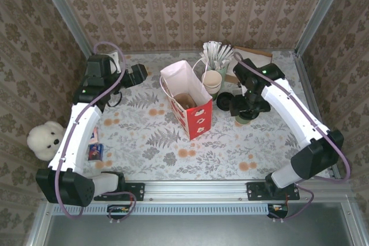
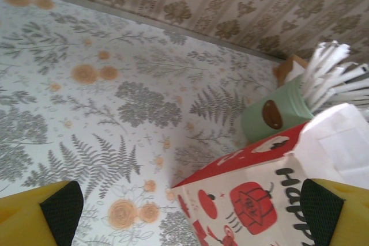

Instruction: Pack the takeout coffee

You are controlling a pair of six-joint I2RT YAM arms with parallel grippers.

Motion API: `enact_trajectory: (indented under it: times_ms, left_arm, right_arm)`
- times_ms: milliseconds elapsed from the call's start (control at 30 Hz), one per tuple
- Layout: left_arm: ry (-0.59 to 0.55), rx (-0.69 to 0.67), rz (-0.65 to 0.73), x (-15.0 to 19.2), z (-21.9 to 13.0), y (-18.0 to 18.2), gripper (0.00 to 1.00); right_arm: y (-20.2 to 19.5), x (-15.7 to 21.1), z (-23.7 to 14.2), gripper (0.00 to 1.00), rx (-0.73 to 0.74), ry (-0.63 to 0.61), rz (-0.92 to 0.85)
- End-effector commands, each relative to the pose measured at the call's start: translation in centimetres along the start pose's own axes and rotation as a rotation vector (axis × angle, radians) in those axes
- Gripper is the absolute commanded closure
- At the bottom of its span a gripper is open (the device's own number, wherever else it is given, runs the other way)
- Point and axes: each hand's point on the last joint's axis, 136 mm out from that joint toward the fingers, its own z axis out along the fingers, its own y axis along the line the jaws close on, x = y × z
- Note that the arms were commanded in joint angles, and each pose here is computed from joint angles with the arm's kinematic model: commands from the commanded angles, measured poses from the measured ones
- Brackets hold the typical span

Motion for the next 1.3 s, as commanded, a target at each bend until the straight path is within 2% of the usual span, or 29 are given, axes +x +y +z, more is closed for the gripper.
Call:
enact_trajectory:
  times_ms: [0, 233, 367, 467, 700, 867, 1033, 1167, 1267]
  left_arm:
    - [-0.029, 0.106, 0.041, -1.2, -1.3, -2.7, 0.0]
    - [-0.005, 0.141, 0.089, -0.8, -1.6, -4.5, 0.0]
    - [0.037, 0.163, 0.123, 0.0, -1.1, -5.6, 0.0]
    - [0.071, 0.126, 0.132, 0.4, -0.4, -5.6, 0.0]
    - [0.111, 0.053, 0.115, 0.8, 0.8, -4.8, 0.0]
    - [0.115, 0.03, 0.101, 1.0, 0.7, -4.4, 0.0]
    - [0.118, 0.032, 0.093, 1.4, 0.0, -4.6, 0.0]
    - [0.114, -0.05, 0.045, 1.3, -1.4, -3.4, 0.0]
    - [0.112, -0.009, 0.031, 1.5, -2.4, -4.4, 0.0]
  right_arm:
    - [-1.3, 2.1, -2.8, 0.22, 0.021, 0.02, -0.016]
    - [0.3, 3.4, -7.5, 0.24, -0.083, 0.007, -0.05]
    - [2.2, 3.2, -11.1, 0.25, -0.163, -0.068, -0.087]
    - [3.8, 2.6, -13.5, 0.23, -0.224, -0.143, -0.111]
    - [6.8, 1.4, -15.9, 0.24, -0.271, -0.235, -0.162]
    - [10.4, 0.2, -17.8, 0.24, -0.347, -0.322, -0.219]
    - [12.3, -1.5, -17.2, 0.24, -0.328, -0.357, -0.22]
    - [14.1, -2.5, -15.7, 0.24, -0.296, -0.34, -0.221]
    - [14.9, -3.6, -15.0, 0.24, -0.267, -0.358, -0.204]
